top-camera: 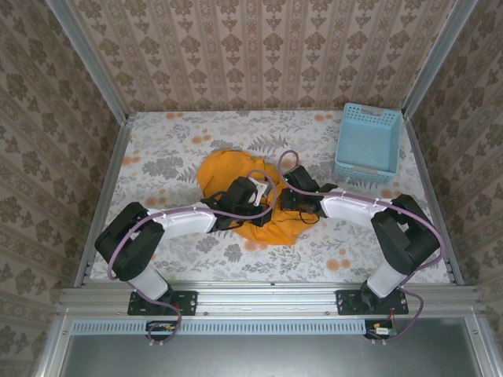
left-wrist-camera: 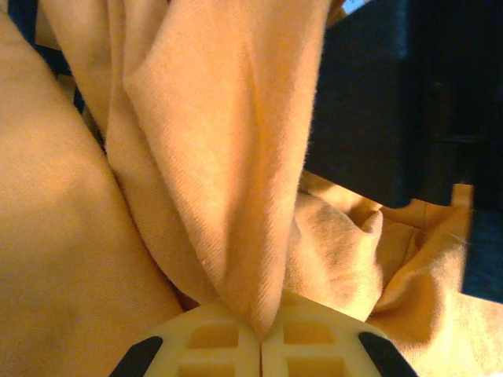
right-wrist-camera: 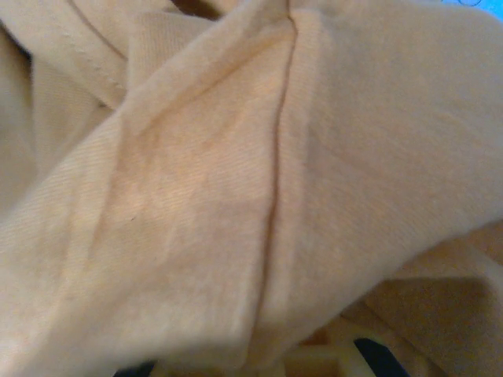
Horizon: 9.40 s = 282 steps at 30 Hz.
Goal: Fold the inside-out t-shirt
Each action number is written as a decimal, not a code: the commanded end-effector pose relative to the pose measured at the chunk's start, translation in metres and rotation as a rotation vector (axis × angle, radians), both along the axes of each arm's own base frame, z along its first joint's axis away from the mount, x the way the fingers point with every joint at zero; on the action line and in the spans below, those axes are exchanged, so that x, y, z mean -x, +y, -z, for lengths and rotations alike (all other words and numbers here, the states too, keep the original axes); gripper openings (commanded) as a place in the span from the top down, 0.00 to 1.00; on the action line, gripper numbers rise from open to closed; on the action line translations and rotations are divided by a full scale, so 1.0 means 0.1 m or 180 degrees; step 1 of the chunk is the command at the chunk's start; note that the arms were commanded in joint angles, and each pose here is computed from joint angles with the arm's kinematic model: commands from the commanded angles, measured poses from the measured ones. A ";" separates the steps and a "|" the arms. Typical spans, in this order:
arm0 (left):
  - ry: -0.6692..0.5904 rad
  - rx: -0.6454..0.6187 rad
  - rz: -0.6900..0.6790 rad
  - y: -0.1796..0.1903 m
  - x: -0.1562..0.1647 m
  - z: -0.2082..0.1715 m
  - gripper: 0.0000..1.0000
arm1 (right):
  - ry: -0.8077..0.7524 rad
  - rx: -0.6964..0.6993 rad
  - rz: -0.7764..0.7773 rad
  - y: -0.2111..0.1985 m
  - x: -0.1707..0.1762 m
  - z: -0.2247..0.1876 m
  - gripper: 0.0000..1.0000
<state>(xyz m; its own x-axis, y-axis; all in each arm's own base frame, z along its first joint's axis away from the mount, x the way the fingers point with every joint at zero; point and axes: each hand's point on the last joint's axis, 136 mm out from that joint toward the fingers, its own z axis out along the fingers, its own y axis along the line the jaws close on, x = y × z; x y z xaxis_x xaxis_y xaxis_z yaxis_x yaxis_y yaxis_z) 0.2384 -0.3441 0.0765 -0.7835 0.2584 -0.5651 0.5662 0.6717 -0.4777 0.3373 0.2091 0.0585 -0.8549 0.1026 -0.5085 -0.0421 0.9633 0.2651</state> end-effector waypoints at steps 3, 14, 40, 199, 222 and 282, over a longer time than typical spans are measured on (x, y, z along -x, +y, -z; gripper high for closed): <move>-0.0059 -0.0141 0.0015 0.02 -0.01 0.06 0.88 | -0.0099 0.0143 0.0049 -0.16 0.12 -0.17 0.99; -0.0128 -0.0105 -0.0055 -0.02 -0.12 -0.04 0.84 | -0.0206 0.0115 0.0100 -0.34 0.33 -0.34 0.96; -0.0021 -0.0111 0.0013 -0.16 -0.27 -0.03 0.62 | -0.0291 -0.0004 0.0363 -0.67 0.65 -0.34 0.77; 0.0426 -0.0632 -0.0833 0.43 -0.53 0.49 0.30 | 0.0225 -0.0169 0.0951 -1.05 0.73 -0.26 0.43; 0.0435 -0.0762 -0.1007 0.66 -0.65 0.53 0.29 | 0.0618 -0.0180 0.0237 -0.49 1.37 -0.08 0.79; 0.0385 -0.1069 -0.1144 0.94 -0.57 0.64 0.29 | -0.0183 0.0679 0.1195 -1.71 0.79 -0.91 1.00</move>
<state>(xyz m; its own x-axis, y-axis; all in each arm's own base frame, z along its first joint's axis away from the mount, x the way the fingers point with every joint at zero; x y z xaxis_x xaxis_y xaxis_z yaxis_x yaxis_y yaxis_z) 0.3144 -0.2752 0.0338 -0.8799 0.0705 -0.4699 0.2474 0.9123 -0.3263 0.2533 0.0452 0.1367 -0.7497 0.3140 -0.5825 0.3218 0.9422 0.0936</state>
